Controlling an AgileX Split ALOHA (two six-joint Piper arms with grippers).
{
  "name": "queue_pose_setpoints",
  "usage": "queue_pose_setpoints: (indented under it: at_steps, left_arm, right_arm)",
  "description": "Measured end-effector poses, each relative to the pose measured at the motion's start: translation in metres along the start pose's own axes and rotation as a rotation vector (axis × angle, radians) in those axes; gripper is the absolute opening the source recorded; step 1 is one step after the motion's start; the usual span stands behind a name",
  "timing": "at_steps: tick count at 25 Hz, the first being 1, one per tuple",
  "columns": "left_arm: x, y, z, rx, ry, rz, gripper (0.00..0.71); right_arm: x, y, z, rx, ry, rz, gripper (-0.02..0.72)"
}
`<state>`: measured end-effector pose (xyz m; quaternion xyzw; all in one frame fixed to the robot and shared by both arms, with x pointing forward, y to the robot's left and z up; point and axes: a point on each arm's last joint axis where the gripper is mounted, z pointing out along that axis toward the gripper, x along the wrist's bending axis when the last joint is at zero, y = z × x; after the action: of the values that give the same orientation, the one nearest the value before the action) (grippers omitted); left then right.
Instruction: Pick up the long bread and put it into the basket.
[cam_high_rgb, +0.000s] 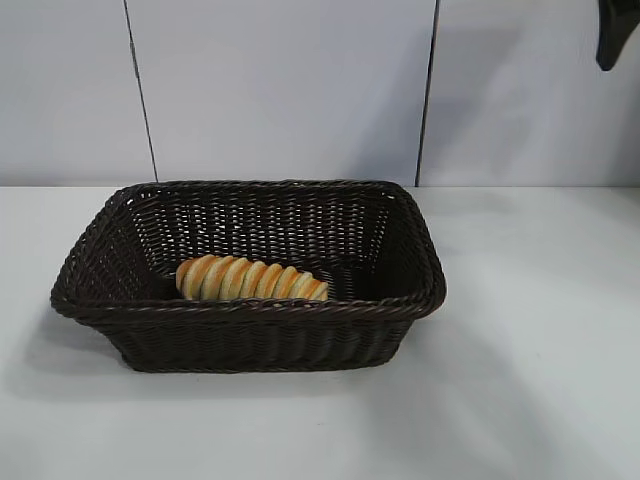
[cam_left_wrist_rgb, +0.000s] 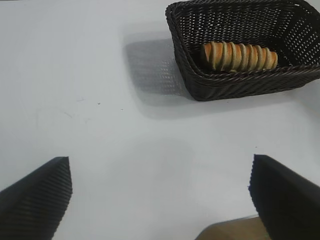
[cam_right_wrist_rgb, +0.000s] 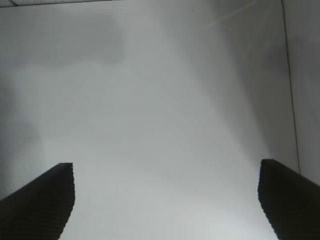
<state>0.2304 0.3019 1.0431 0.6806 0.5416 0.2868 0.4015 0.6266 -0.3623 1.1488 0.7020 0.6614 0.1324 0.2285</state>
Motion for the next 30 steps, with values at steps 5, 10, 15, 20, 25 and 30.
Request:
queue_pose_setpoints:
  at_steps: [5,10,15,20,25,30]
  left_arm:
    - [0.0,0.0,0.0,0.0,0.0,0.0,0.696]
    - [0.0,0.0,0.0,0.0,0.001,0.0,0.696]
    - [0.0,0.0,0.0,0.0,0.001,0.0,0.696]
    - [0.0,0.0,0.0,0.0,0.001,0.0,0.696]
    - [0.0,0.0,0.0,0.0,0.001,0.0,0.696]
    - [0.0,0.0,0.0,0.0,0.001,0.0,0.696]
  right_arm:
    - [-0.002,-0.007,-0.04,-0.052,-0.003,0.007,0.694]
    - [-0.005,-0.019,-0.097,-0.165,-0.015,0.02,0.694]
    - [-0.007,-0.044,-0.167,-0.32,-0.019,0.056,0.694]
    - [-0.004,-0.1,-0.241,-0.489,0.006,0.107,0.694]
    - [0.005,-0.184,-0.291,-0.618,0.038,0.125,0.694]
    - [0.012,-0.268,-0.297,-0.686,0.018,0.128,0.694]
